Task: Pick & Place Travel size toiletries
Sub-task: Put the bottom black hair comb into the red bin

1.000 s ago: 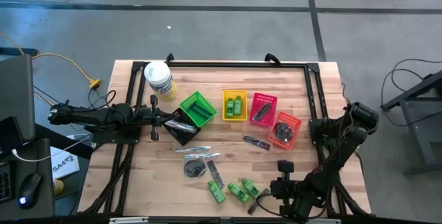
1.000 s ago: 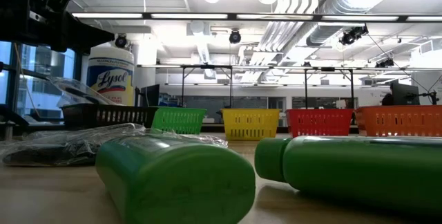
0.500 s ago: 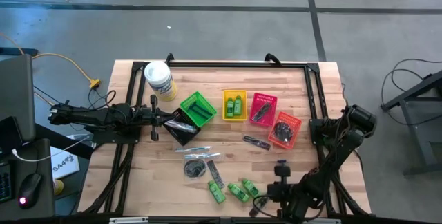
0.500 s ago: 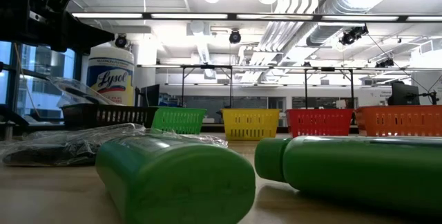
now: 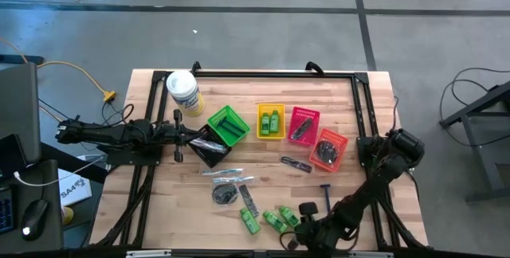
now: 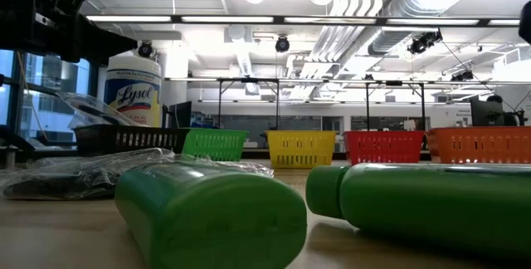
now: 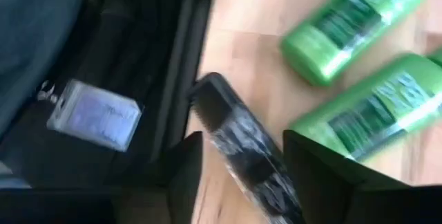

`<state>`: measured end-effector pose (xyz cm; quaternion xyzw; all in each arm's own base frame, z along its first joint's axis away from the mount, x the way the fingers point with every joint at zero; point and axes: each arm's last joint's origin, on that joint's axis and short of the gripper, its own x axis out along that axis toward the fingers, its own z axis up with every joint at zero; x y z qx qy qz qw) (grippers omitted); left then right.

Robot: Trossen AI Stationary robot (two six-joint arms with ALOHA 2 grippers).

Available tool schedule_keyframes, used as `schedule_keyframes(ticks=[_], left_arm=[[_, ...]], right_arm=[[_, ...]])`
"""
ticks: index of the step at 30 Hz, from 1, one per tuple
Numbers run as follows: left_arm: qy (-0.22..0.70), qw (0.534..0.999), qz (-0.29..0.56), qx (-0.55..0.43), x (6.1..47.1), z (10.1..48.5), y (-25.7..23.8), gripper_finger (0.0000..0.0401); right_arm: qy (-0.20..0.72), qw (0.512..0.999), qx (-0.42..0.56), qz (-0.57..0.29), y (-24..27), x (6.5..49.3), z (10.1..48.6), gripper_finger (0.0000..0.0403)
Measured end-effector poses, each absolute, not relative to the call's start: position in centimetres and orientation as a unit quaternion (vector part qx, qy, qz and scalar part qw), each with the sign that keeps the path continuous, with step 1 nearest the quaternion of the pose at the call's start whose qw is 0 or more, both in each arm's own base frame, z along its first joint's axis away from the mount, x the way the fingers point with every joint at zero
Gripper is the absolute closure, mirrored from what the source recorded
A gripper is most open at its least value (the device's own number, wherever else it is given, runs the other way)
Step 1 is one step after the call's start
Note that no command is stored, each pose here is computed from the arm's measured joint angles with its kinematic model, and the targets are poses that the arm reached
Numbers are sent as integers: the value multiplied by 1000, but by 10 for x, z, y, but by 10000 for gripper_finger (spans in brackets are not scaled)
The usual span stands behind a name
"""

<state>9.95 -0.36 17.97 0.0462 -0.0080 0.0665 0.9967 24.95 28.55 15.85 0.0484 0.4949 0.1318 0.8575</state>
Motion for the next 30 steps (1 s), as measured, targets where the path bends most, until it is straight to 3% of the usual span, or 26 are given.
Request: schedule_keyframes(ticks=[5, 14, 22, 30], left_arm=[[-12, 998, 66, 9, 100, 180, -4, 401], [-15, 997, 65, -50, 100, 180, -4, 401], [-15, 995, 64, -76, 100, 179, -4, 401], [-11, 996, 17, -84, 100, 179, -6, 401]], right_arm=[[483, 859, 7, 170, 294, 246, 153, 180], [395, 888, -122, 203, 324, 224, 156, 196], [397, 880, -171, 198, 314, 255, 145, 195], [431, 858, -157, 229, 310, 277, 128, 188]])
